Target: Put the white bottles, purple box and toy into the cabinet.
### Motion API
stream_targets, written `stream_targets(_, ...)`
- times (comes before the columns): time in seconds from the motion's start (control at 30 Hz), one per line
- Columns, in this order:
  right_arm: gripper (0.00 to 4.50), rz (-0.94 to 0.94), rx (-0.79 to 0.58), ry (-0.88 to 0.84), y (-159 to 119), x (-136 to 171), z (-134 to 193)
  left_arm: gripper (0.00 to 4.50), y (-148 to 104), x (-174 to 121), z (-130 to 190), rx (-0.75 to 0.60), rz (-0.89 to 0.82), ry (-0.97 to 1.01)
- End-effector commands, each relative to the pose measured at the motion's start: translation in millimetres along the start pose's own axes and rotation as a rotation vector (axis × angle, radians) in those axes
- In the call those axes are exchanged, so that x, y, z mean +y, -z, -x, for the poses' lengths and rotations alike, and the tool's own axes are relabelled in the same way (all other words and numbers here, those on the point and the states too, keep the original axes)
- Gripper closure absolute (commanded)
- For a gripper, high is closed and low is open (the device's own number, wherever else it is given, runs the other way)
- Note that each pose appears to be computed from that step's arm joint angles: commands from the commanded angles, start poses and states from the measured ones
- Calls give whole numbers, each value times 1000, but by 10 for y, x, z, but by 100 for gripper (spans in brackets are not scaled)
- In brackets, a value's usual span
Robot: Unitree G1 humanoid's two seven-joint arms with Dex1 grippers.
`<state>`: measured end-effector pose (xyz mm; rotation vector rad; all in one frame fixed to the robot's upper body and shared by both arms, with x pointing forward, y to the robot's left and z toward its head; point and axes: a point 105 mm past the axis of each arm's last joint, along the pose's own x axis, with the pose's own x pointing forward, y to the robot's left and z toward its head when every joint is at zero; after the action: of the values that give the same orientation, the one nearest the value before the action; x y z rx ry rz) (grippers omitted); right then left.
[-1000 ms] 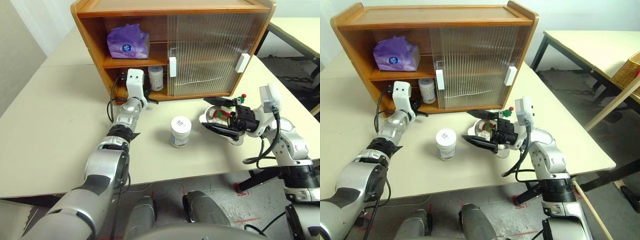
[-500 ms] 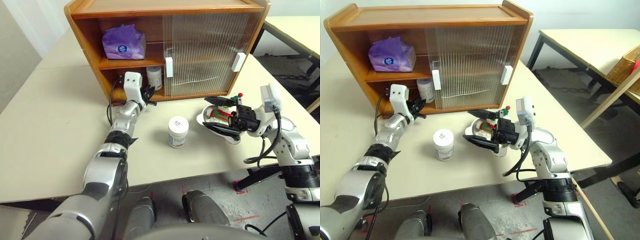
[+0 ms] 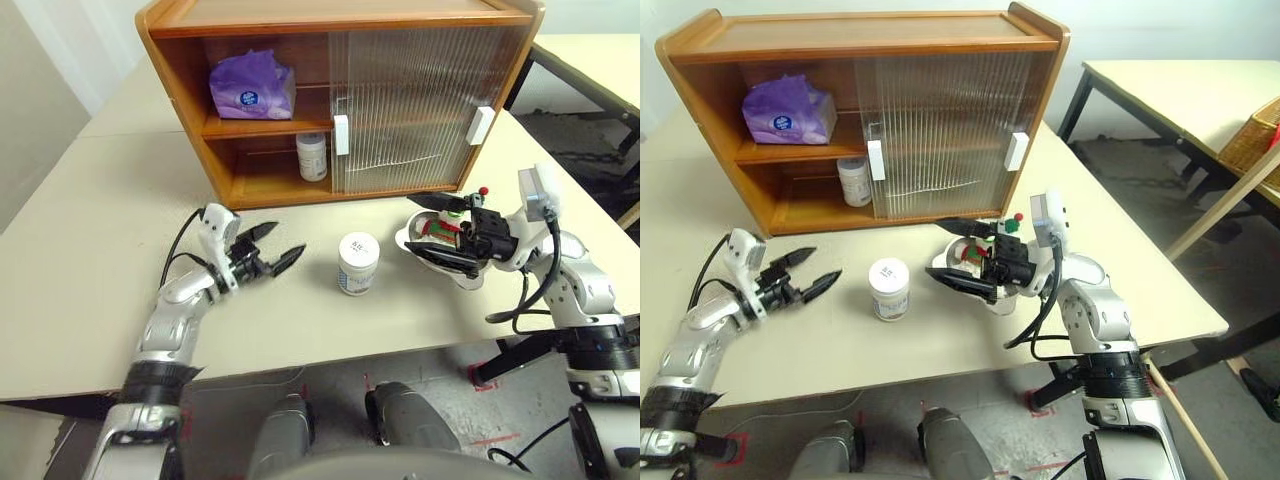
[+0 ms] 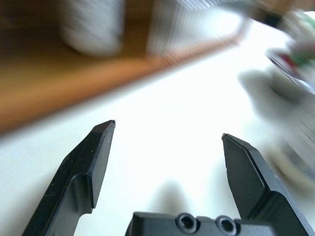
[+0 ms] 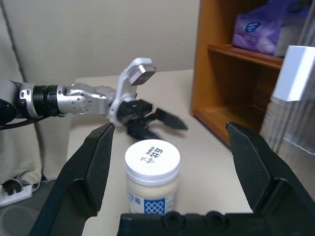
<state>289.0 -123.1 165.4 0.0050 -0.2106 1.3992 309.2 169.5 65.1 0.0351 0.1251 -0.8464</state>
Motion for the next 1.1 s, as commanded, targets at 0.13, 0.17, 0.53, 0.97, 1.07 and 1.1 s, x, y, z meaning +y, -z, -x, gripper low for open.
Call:
stream_targets(0.13,0,-1,8,-21,9,-10,-22,1,42,-409,-89,66,-41,291)
stream_targets(0.17,0,0,10,-20,11,-11,-20,1,56,-452,-127,74,-46,318)
stream_targets(0.53,0,8,29,6,20,-15,21,1,134,-644,-405,73,-53,440)
stream_targets(0.97,0,14,34,21,15,-18,45,1,218,-820,-627,79,-50,517)
stream_targets(1.07,0,14,36,21,17,-19,43,88,249,-816,-635,95,-52,512)
stream_targets(1.1,0,15,37,21,17,-21,41,122,258,-814,-630,100,-52,511)
